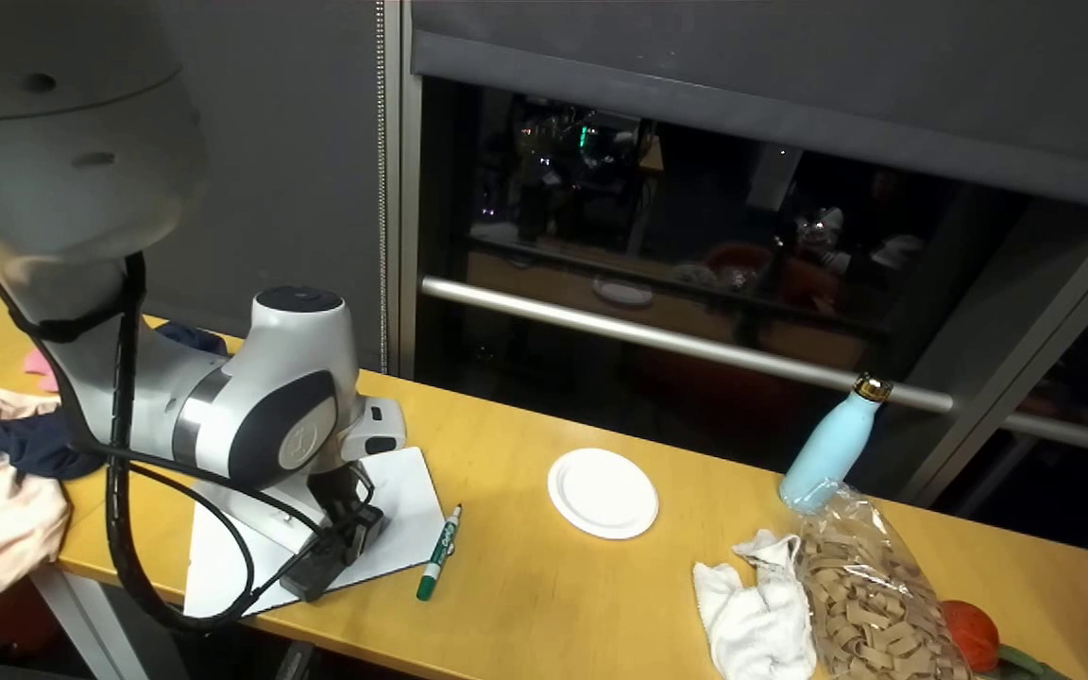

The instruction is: Pick up the black eraser and wipe the white board

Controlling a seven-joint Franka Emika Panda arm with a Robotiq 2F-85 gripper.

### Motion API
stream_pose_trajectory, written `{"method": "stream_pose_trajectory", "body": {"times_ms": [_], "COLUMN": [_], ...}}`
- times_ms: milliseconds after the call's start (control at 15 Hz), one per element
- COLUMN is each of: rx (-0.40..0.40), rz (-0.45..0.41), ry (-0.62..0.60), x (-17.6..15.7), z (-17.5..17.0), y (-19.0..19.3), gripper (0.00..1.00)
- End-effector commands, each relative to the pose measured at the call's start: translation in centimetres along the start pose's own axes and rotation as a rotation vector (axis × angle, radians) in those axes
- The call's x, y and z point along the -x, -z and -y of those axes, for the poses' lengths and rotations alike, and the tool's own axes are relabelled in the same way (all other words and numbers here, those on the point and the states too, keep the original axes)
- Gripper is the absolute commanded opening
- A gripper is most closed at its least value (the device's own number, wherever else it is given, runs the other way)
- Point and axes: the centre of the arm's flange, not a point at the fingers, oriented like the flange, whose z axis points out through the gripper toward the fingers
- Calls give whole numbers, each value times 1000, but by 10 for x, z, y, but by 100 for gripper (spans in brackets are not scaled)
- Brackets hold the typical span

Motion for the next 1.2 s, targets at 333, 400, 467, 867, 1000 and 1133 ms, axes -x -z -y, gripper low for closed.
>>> {"method": "stream_pose_trajectory", "body": {"times_ms": [333, 400, 467, 867, 1000, 1133], "rx": [-3, -3, -4, -18, -25, -34], "rz": [-35, -33, -27, -24, -33, -21], "ry": [-36, -36, -38, -51, -53, -52], "x": [3, 3, 1, -9, -15, -21], "z": [-19, -19, -19, -12, -6, -1], "y": [12, 9, 6, 2, 4, 4], "gripper": [31, 31, 31, 31, 31, 31]}}
